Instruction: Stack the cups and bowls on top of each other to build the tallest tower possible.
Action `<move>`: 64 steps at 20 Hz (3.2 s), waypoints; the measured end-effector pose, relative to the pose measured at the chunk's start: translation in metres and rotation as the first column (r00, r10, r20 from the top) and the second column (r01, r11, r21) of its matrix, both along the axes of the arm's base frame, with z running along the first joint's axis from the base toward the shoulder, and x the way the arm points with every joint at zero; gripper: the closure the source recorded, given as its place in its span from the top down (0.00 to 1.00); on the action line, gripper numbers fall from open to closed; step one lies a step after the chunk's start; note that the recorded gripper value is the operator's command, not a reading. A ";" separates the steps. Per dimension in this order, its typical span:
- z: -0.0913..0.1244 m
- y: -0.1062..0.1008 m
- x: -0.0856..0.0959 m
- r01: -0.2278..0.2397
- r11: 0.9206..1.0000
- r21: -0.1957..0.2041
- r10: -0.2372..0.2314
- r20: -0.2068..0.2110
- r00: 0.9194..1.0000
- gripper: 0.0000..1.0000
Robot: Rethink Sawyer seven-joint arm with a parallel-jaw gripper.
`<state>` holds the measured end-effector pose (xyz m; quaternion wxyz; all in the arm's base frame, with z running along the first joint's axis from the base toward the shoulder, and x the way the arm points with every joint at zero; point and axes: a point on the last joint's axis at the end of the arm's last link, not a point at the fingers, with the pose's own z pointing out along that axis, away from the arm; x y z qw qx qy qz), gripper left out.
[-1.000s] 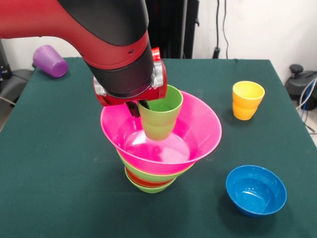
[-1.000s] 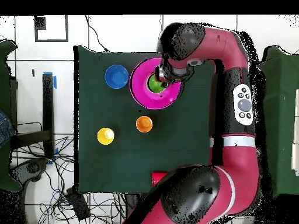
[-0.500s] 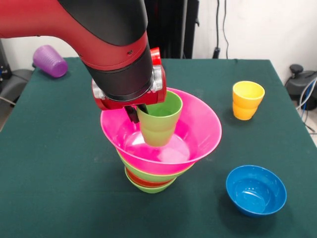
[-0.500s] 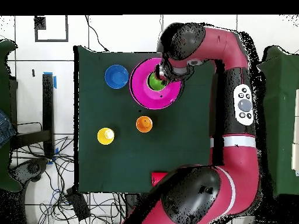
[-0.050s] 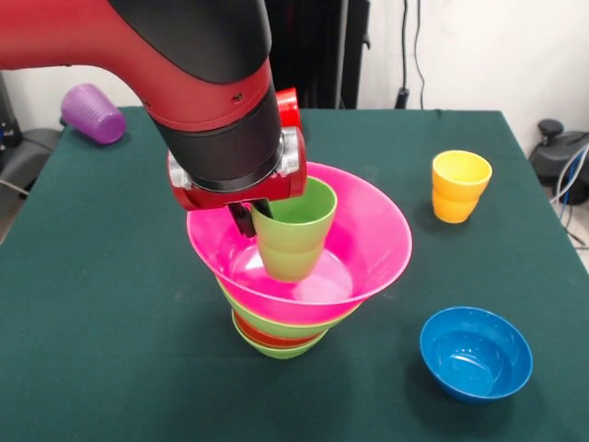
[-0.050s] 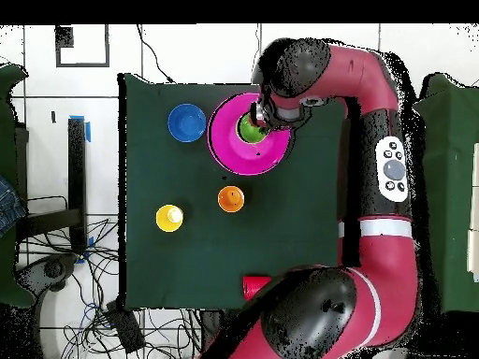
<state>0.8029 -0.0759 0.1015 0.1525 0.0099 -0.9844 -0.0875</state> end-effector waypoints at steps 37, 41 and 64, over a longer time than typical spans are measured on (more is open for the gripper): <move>-0.019 -0.003 -0.033 -0.025 0.999 0.029 0.026 -0.034 0.999 0.00; -0.020 -0.003 -0.033 -0.024 0.999 0.030 0.025 -0.029 0.999 0.00; -0.026 0.003 -0.033 -0.028 0.999 0.035 0.029 -0.034 0.999 0.00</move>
